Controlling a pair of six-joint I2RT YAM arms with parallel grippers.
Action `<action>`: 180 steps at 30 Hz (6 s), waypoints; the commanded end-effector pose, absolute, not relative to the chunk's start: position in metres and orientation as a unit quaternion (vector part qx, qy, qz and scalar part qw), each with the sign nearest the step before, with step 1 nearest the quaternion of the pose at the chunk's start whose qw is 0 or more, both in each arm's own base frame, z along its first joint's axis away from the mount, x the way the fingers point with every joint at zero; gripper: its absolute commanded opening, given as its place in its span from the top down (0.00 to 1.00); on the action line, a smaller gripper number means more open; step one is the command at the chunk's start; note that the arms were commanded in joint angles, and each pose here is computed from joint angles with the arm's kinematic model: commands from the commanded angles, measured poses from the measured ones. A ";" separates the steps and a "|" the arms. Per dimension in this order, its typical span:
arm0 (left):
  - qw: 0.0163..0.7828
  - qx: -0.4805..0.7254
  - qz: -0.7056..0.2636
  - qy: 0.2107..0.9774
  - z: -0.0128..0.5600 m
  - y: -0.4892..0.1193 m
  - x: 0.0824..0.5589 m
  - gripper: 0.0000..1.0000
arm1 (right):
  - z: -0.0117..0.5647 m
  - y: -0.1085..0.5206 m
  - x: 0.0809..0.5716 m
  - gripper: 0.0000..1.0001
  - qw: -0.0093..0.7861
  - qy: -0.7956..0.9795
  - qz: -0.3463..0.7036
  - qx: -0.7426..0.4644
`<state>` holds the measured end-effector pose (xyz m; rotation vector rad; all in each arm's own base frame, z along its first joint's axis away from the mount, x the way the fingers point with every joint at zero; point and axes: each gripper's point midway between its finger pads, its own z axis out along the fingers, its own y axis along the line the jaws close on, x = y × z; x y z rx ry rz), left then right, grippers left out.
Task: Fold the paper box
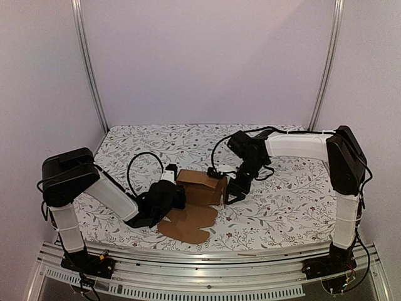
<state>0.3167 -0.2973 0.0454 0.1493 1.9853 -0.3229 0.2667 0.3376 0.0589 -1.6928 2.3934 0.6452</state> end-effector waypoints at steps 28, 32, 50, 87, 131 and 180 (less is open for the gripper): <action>0.522 0.137 -0.158 0.827 0.051 -0.320 0.301 1.00 | 0.114 0.359 0.297 0.35 0.121 0.749 0.101 -0.643; 0.519 0.143 -0.172 0.825 0.054 -0.327 0.299 1.00 | 0.105 0.375 0.299 0.36 0.133 0.751 0.101 -0.638; 0.509 0.113 -0.202 0.829 0.066 -0.330 0.294 1.00 | 0.138 0.390 0.338 0.40 0.250 0.796 0.083 -0.545; 0.475 0.038 -0.200 0.856 0.113 -0.297 0.325 1.00 | 0.153 0.343 0.299 0.98 0.314 0.744 -0.063 -0.586; 0.385 0.093 -0.245 0.885 0.094 -0.335 0.329 1.00 | 0.154 0.351 0.224 0.89 0.234 0.514 -0.172 -0.807; 0.376 0.221 -0.217 0.873 0.103 -0.365 0.302 1.00 | 0.123 0.357 0.276 0.90 0.216 0.498 -0.279 -0.792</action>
